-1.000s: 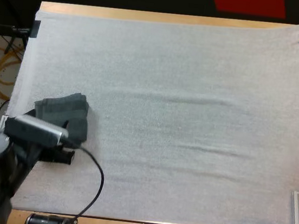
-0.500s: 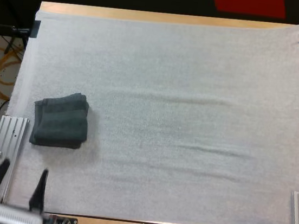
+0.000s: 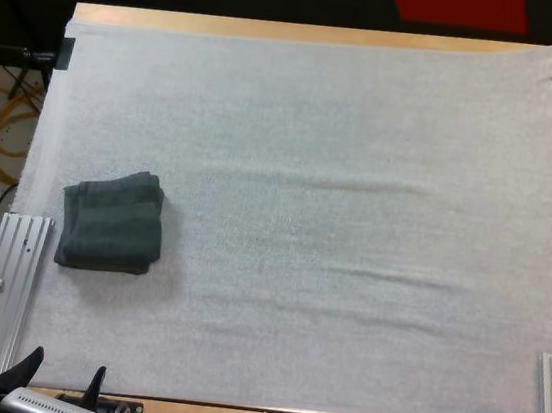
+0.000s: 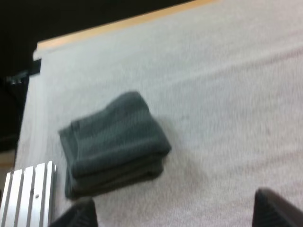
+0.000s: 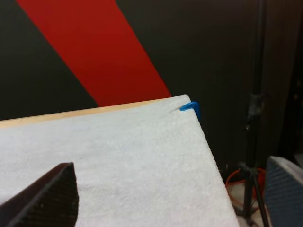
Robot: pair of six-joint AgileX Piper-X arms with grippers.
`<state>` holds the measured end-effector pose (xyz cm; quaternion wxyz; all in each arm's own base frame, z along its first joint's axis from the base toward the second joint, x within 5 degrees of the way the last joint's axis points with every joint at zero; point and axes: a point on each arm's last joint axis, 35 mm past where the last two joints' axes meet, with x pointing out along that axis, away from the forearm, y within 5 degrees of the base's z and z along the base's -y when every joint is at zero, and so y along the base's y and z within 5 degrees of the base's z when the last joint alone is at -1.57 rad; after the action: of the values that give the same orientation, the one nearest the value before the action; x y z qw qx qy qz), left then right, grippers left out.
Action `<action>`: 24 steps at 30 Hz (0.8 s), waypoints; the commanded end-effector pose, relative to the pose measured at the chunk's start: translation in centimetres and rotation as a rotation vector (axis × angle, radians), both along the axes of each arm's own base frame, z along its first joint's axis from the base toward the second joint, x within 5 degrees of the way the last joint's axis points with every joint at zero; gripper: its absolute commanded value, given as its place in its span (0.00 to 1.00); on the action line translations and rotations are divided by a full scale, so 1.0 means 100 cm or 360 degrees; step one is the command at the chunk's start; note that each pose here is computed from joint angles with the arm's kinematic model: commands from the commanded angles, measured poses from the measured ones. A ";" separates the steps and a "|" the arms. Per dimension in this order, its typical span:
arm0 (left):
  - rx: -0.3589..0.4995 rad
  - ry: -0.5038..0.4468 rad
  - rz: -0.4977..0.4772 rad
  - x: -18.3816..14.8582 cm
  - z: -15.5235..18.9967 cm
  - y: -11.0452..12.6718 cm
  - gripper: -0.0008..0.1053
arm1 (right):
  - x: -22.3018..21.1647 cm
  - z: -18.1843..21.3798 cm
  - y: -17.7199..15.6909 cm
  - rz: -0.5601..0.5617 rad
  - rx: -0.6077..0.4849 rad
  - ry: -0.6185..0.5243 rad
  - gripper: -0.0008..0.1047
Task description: Pick towel from pile fold and stack
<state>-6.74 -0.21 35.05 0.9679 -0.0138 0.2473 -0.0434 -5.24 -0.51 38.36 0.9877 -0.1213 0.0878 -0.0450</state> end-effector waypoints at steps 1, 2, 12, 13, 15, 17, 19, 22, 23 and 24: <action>-0.0008 0.0008 0.0009 0.006 0.002 0.000 0.61 | 0.006 0.002 0.000 0.0017 -0.0039 0.0005 0.75; -0.0008 -0.0003 0.0009 0.007 0.002 0.000 0.61 | 0.007 0.001 0.000 0.0021 -0.0042 0.0006 0.75; -0.0018 -0.0265 -0.0004 0.065 -0.015 -0.001 0.61 | 0.047 -0.031 0.004 0.0177 -0.0021 0.0095 0.75; -0.0018 -0.0272 -0.0004 0.071 -0.020 -0.001 0.61 | 0.051 -0.038 0.005 0.0193 -0.0016 0.0139 0.75; -0.0018 -0.0270 -0.0004 0.080 -0.029 -0.001 0.61 | 0.056 -0.047 0.005 0.0193 -0.0013 0.0190 0.75; -0.0017 -0.0236 -0.0004 0.088 -0.039 -0.001 0.61 | 0.061 -0.055 0.005 0.0190 -0.0012 0.0232 0.75; -0.0023 -0.0176 -0.0001 0.094 -0.052 -0.001 0.61 | 0.065 -0.062 0.005 0.0191 -0.0010 0.0270 0.75; -0.0028 -0.0142 0.0002 0.099 -0.061 -0.001 0.61 | 0.069 -0.070 0.005 0.0191 -0.0008 0.0314 0.75; -0.0028 -0.0146 0.0002 0.099 -0.061 -0.001 0.61 | 0.069 -0.071 0.005 0.0191 -0.0008 0.0318 0.75; -0.0027 -0.0151 0.0004 0.099 -0.061 -0.001 0.61 | 0.071 -0.073 0.005 0.0191 -0.0008 0.0332 0.75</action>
<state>2.93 -0.33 28.56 0.9764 -0.0151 0.2109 -0.0446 1.55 -0.05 30.98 0.9753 -0.1275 0.1792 0.0204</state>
